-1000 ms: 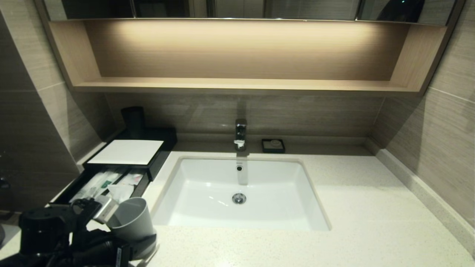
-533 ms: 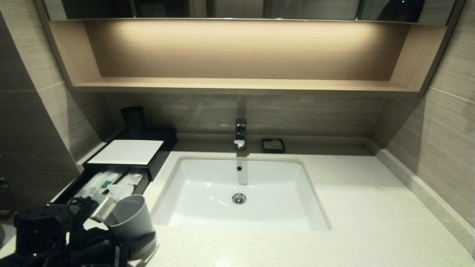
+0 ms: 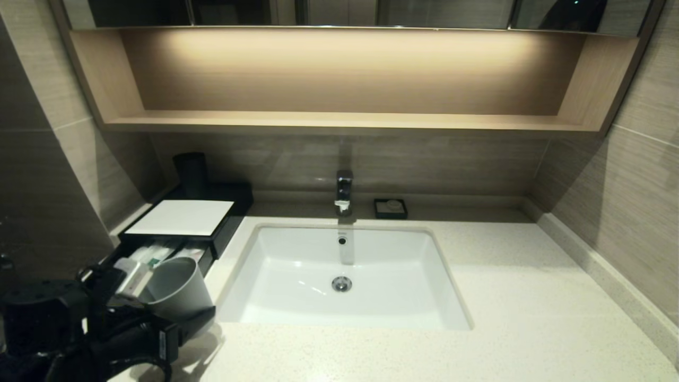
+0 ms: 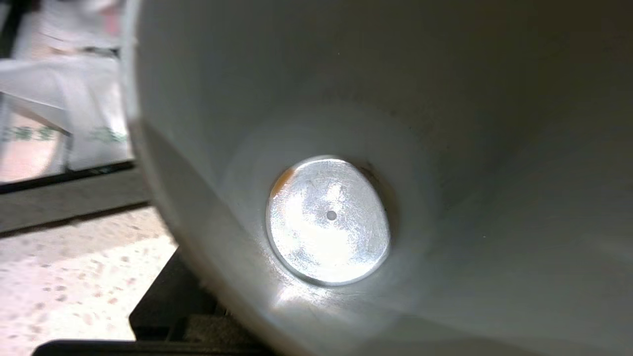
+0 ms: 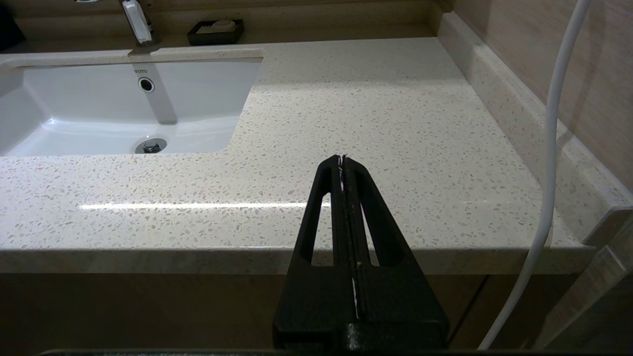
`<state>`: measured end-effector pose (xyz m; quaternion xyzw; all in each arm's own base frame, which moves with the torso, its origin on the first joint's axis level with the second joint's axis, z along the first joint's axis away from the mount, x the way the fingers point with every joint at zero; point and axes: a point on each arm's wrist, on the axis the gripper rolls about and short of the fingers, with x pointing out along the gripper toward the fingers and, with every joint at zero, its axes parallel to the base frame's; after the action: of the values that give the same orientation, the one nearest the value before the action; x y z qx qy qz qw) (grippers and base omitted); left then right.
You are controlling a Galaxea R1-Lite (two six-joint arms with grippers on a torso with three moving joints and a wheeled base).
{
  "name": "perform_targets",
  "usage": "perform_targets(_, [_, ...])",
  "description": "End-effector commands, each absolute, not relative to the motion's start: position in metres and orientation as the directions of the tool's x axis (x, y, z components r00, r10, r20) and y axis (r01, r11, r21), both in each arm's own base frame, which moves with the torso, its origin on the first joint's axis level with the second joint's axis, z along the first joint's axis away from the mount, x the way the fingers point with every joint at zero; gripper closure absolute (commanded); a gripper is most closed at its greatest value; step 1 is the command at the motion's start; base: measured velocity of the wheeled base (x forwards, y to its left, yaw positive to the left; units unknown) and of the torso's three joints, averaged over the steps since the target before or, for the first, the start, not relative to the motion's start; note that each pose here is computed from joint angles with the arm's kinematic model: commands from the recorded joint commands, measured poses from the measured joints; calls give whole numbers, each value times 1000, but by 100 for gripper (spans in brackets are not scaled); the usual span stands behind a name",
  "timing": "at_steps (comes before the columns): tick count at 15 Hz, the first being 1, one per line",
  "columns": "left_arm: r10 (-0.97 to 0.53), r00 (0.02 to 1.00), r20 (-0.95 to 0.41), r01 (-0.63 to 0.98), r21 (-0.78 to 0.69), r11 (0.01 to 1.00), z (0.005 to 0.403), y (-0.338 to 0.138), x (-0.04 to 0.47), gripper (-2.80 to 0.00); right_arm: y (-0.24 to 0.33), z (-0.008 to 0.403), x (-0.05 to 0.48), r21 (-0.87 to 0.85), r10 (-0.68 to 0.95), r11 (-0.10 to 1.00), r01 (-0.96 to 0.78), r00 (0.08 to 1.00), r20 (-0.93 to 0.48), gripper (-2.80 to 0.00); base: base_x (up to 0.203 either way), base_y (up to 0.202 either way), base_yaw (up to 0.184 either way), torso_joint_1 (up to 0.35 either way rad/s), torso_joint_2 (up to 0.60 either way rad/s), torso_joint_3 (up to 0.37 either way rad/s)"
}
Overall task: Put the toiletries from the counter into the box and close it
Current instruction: Pick up the cup, then place the cup on the storage box
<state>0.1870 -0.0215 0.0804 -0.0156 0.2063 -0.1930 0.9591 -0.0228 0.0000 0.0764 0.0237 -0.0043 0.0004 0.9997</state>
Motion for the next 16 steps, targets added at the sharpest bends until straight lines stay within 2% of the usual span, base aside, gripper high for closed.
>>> perform_targets(1, [-316,880,-353,310,-76,948,88,-20,197,0,0,77,-23,48,1,999,-2,1000,9,0,0,0,0,0,0,0])
perform_targets(7, [-167,930,-328,171,-16,985,110,-19,223,0,0,77,-23,48,1,999,-1,1000,9,0,0,0,0,0,0,0])
perform_targets(16, [14,931,-365,-5,27,1000,163,-8,266,0,0,77,-23,48,1,999,-1,1000,8,0,0,0,0,0,0,0])
